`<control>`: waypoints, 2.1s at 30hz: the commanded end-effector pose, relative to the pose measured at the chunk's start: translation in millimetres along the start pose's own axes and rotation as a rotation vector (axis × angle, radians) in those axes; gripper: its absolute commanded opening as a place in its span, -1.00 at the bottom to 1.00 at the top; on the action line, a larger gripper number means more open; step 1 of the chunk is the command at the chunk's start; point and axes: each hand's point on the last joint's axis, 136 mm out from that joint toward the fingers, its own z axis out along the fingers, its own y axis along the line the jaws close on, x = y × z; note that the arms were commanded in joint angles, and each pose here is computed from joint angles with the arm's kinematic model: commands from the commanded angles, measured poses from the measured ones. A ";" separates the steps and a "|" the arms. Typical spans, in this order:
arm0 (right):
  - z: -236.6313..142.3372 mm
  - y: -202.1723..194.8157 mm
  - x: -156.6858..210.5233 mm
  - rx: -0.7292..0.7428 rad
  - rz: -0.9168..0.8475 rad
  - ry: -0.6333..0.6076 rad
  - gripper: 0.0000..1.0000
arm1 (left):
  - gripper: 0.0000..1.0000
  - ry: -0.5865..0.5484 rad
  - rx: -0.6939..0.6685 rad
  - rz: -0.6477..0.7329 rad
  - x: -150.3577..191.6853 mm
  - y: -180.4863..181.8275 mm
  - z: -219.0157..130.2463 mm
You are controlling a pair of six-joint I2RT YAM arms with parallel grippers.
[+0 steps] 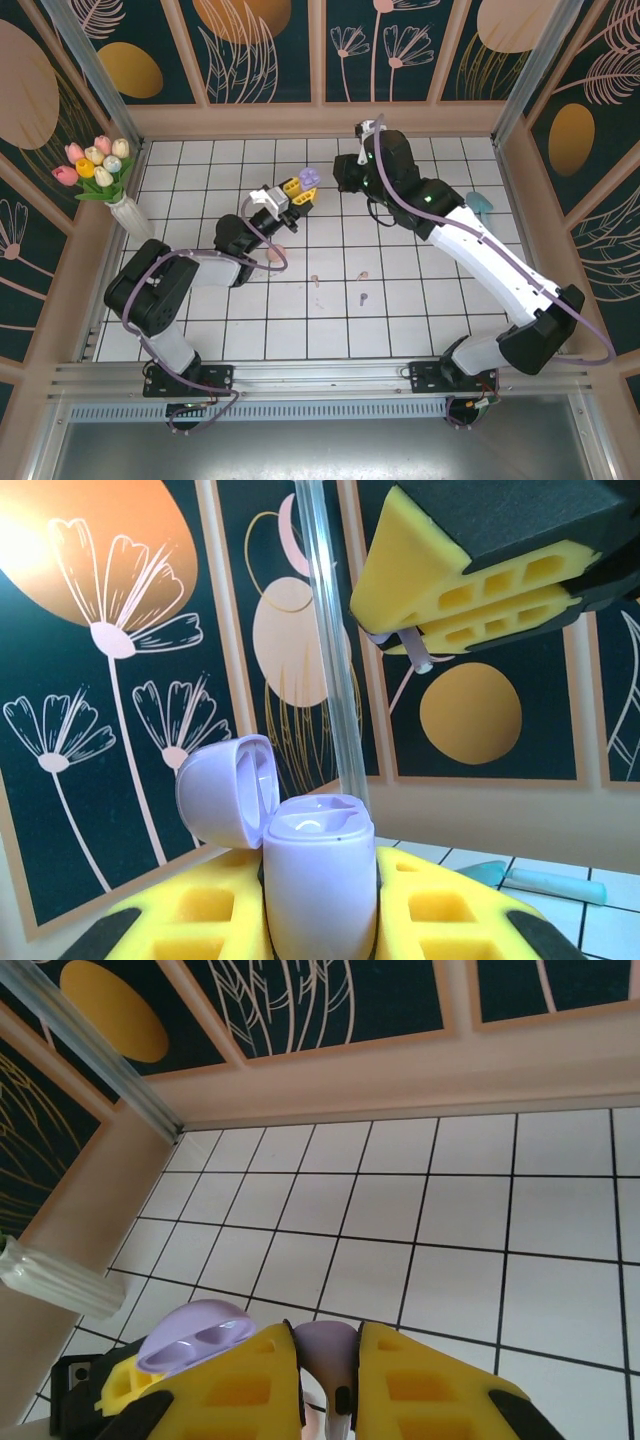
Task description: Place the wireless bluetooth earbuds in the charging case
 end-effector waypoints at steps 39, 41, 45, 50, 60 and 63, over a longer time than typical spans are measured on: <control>38.9 32.9 26.5 -0.188 -0.040 0.038 -0.69 | -1.00 -0.056 0.025 0.001 -4.5 -1.3 22.9; 41.4 31.2 28.6 -0.180 -0.041 0.044 -0.69 | -1.00 -0.057 0.025 0.003 -5.2 -1.5 22.4; 45.2 26.2 34.0 -0.160 -0.047 0.054 -0.69 | -1.00 -0.056 0.025 0.007 -6.5 -1.2 22.4; 46.6 22.7 36.9 -0.144 -0.056 0.057 -0.69 | -1.00 -0.053 0.029 0.007 -6.3 -1.7 23.0; 48.7 20.2 31.1 -0.125 -0.061 0.040 -0.71 | -1.00 -0.047 0.043 0.004 -6.6 -4.4 22.6; 49.0 22.8 29.3 -0.134 -0.061 0.040 -0.71 | -1.00 -0.038 0.047 0.000 -4.2 -5.1 22.5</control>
